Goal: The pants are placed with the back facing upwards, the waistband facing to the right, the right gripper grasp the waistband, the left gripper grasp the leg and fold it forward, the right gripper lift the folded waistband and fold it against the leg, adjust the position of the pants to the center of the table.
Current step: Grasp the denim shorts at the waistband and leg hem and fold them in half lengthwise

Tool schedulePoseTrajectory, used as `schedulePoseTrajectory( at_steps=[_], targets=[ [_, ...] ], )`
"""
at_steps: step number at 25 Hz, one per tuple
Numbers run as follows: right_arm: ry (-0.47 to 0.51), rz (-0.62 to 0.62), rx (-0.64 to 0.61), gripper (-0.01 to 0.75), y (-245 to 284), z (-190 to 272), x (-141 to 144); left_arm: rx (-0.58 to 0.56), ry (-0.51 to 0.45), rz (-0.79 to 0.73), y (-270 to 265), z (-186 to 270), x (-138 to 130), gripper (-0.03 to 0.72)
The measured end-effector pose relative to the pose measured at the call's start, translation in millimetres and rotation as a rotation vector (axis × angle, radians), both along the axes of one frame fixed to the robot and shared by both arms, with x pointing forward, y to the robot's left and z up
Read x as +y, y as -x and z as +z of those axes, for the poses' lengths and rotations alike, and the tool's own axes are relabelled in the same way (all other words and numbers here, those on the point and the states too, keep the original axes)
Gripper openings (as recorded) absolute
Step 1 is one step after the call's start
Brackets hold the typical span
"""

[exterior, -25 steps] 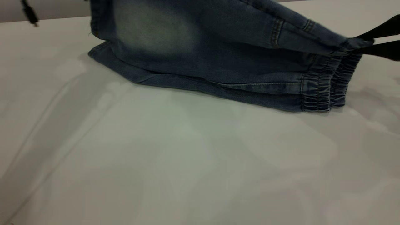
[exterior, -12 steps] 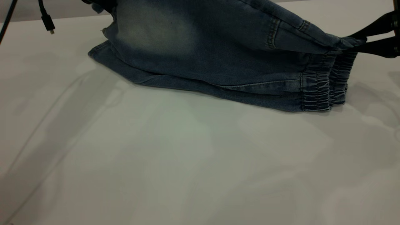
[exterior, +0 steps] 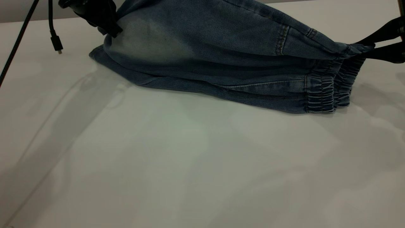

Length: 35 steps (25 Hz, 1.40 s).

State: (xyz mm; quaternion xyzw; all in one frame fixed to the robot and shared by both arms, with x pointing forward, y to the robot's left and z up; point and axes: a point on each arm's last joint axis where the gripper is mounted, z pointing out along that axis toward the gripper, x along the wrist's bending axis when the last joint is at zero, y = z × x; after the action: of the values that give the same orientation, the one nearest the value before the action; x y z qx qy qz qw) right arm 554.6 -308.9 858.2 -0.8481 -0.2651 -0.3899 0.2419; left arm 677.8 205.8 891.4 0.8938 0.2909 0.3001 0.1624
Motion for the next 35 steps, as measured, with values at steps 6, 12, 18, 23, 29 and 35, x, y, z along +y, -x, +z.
schedulePoseTrajectory(
  at_steps=[6,12,18,23,29,35],
  targets=[
    [0.006,0.007,-0.006,0.027,0.0,0.0,0.0,-0.054,0.013,0.033,-14.3,15.4,9.3,0.043],
    [0.007,0.008,-0.008,0.029,0.0,0.0,0.0,-0.066,0.039,0.06,-18.1,20.0,9.4,0.09],
    [0.01,0.012,-0.011,0.033,0.1,0.0,0.0,-0.099,0.051,0.057,-20.3,22.2,9.0,0.298],
    [0.011,0.013,-0.011,0.035,0.1,0.0,0.0,-0.11,0.085,0.085,-21.2,23.3,8.4,0.421],
    [0.011,-0.001,0.002,0.039,0.0,-0.7,-0.7,-0.106,0.089,0.084,-20.6,23.1,6.1,0.433],
    [-0.017,-0.027,0.03,0.071,0.0,-0.5,-0.5,-0.106,0.09,0.085,-20.6,23.1,6.0,0.433]
  ],
)
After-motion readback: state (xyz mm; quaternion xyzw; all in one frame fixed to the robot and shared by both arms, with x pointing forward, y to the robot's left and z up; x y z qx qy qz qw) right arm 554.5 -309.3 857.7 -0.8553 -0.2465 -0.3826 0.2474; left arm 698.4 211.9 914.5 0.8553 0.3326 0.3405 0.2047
